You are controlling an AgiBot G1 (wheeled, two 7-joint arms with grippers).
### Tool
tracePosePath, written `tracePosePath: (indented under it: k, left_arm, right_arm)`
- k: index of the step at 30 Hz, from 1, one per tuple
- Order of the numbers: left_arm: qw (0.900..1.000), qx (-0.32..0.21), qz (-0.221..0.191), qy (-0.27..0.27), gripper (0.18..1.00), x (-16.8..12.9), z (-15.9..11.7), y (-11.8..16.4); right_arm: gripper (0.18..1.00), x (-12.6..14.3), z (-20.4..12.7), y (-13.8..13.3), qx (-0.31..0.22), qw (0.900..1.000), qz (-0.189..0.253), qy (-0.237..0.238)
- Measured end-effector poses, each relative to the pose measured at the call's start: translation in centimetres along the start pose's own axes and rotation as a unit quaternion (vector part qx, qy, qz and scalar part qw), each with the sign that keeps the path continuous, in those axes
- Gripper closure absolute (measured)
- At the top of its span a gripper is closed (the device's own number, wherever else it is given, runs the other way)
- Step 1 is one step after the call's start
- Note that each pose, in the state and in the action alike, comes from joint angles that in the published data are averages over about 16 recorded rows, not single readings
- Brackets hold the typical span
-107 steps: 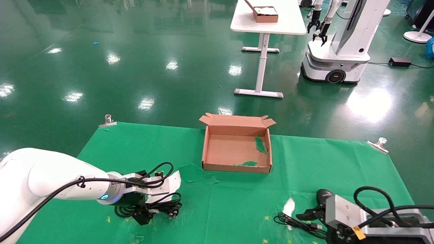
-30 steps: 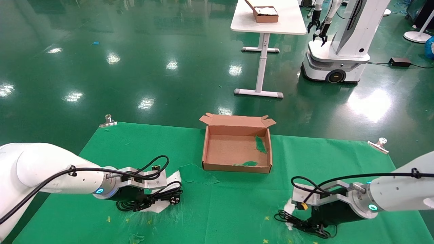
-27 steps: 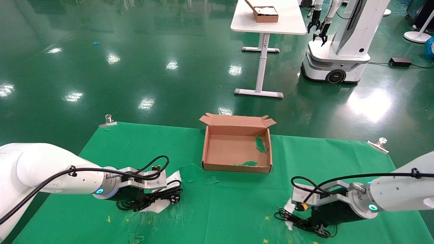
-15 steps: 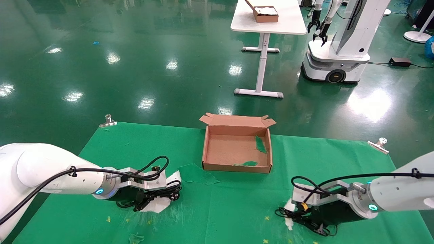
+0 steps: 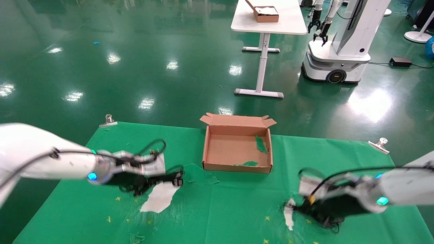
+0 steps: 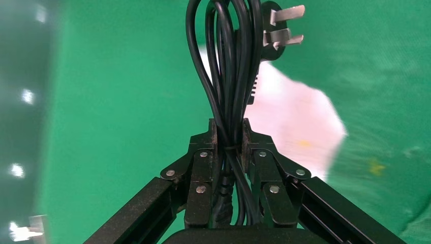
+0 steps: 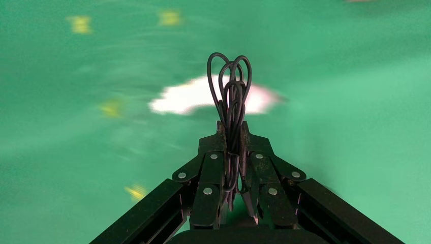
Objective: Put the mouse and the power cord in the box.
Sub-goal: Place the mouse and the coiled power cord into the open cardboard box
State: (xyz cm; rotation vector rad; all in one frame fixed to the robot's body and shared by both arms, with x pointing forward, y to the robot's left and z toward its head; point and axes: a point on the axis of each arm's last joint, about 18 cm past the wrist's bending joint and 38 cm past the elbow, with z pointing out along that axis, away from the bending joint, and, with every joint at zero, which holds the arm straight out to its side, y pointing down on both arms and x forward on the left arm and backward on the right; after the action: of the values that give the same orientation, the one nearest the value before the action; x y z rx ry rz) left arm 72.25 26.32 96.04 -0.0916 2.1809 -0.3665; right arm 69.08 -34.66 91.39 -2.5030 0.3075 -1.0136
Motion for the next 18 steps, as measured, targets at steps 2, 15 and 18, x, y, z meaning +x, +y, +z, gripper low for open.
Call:
tracePosePath:
  k: [2, 15, 18]
  left_arm:
    - [0.9997, 0.016, 0.008, -0.014, 0.918, -1.0, -0.6, -1.4]
    - [0.9732, 0.125, 0.121, -0.15, 0.919, -3.6, 0.3, -13.8]
    - [0.963, 0.14, 0.149, -0.176, 0.919, -3.0, 1.2, -15.9]
  right_arm:
    - [0.953, 0.8, -0.9, 0.0, 0.002, 1.0, 0.001, 0.012]
    - [0.956, 6.0, -7.3, 0.3, 0.02, 0.995, 0.027, 0.095]
    - [0.956, 6.6, -8.5, 0.4, 0.024, 0.993, 0.035, 0.107]
